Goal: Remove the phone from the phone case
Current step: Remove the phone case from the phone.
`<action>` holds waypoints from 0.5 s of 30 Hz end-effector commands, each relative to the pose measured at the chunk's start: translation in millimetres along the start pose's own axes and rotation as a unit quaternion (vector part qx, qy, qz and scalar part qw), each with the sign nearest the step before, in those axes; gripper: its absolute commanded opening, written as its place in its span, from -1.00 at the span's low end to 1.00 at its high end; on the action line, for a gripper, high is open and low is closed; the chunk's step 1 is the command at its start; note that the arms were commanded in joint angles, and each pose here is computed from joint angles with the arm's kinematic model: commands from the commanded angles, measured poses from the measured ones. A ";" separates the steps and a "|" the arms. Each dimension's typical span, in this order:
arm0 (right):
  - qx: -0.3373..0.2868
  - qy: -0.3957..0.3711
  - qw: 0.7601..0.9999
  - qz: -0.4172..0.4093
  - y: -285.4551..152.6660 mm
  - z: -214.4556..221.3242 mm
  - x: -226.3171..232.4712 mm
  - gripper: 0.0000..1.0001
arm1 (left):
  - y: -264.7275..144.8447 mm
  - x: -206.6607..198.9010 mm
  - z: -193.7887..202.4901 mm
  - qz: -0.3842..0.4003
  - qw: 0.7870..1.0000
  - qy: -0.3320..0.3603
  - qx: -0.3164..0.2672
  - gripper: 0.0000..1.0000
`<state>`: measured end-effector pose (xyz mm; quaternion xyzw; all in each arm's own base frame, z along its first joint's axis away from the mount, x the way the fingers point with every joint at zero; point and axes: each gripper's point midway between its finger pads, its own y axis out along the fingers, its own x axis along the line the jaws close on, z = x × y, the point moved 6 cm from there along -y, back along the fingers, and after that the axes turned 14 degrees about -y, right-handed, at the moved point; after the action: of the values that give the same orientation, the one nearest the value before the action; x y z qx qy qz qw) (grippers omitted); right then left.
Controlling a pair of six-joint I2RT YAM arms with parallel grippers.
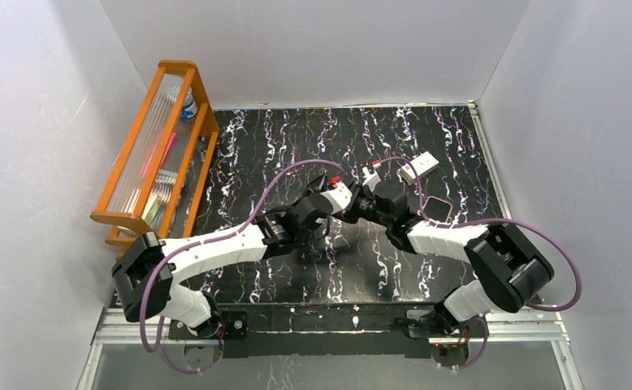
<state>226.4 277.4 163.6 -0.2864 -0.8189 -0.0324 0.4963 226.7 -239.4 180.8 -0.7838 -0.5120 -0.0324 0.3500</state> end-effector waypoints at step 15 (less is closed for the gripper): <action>-0.123 -0.037 0.984 0.122 30.3 -76.8 -39.0 -0.97 | -37.4 32.7 -10.4 -0.035 0.997 -0.049 -0.045 -1.00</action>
<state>267.4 283.3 155.8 -0.3598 -0.8002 -0.0112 0.4796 224.1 -217.7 203.9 -0.7729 -0.5480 -0.0273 0.3186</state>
